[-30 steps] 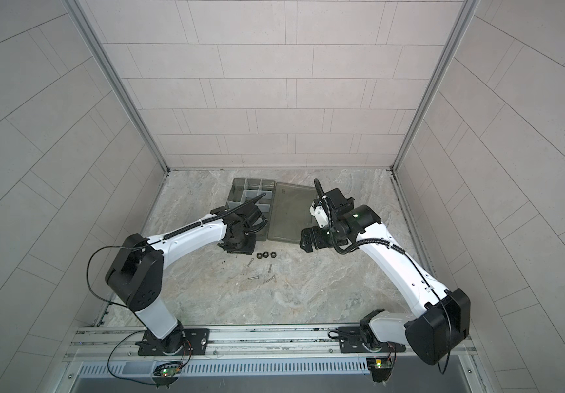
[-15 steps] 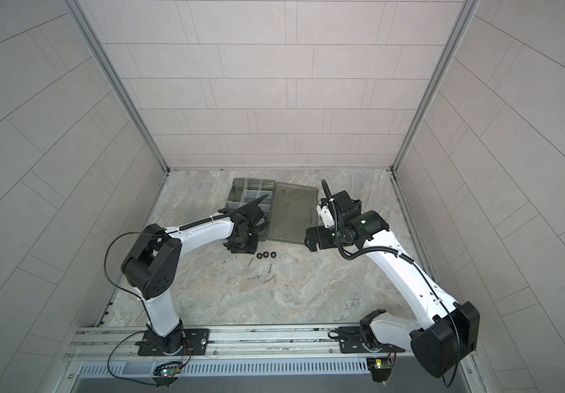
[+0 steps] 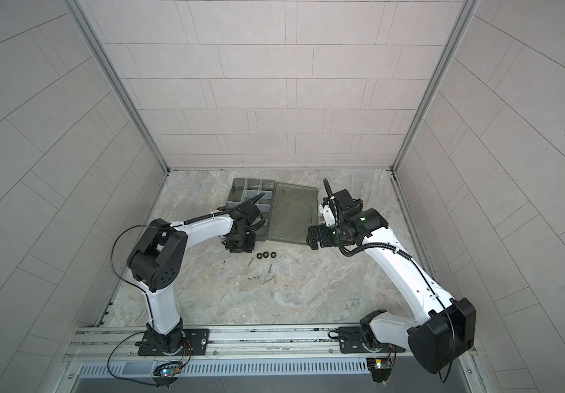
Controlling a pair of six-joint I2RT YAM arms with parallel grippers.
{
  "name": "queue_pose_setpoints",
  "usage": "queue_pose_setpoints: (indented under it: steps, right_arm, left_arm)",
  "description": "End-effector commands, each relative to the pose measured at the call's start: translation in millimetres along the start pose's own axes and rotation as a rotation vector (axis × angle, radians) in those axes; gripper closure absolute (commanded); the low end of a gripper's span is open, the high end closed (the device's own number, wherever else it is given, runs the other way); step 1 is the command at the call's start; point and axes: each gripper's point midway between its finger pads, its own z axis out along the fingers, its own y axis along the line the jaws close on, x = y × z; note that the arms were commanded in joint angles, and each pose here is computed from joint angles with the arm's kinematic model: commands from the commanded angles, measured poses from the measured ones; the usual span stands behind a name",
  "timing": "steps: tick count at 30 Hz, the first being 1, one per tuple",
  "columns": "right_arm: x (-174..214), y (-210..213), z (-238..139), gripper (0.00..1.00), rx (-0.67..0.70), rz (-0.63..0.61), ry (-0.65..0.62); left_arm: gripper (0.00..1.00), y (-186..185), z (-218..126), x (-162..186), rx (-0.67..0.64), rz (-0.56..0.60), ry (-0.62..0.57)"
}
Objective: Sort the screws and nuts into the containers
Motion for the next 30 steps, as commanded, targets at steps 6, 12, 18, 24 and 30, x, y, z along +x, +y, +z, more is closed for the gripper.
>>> queue_pose_setpoints:
  steps: [6, 12, 18, 24, 30]
  right_arm:
    - [-8, -2, -2, 0.01, 0.008, -0.002, -0.011]
    - [-10, -3, -2, 0.01, 0.003, -0.002, -0.009]
    - [-10, -3, -2, 0.01, 0.001, 0.0, -0.009]
    - [-12, -2, -3, 0.01, -0.005, -0.002, -0.014]
    - [-19, 4, -7, 0.01, -0.03, -0.01, -0.031]
  left_arm:
    - [0.76, -3, 7, -2, -0.002, 0.017, 0.029]
    - [0.82, -5, 4, -3, 0.0, 0.031, 0.037]
    - [0.88, -8, -19, -5, 0.018, 0.054, 0.027]
    - [0.88, -13, -53, -11, 0.047, 0.089, 0.002]
    - [0.88, -22, -85, -32, 0.058, 0.114, -0.056]
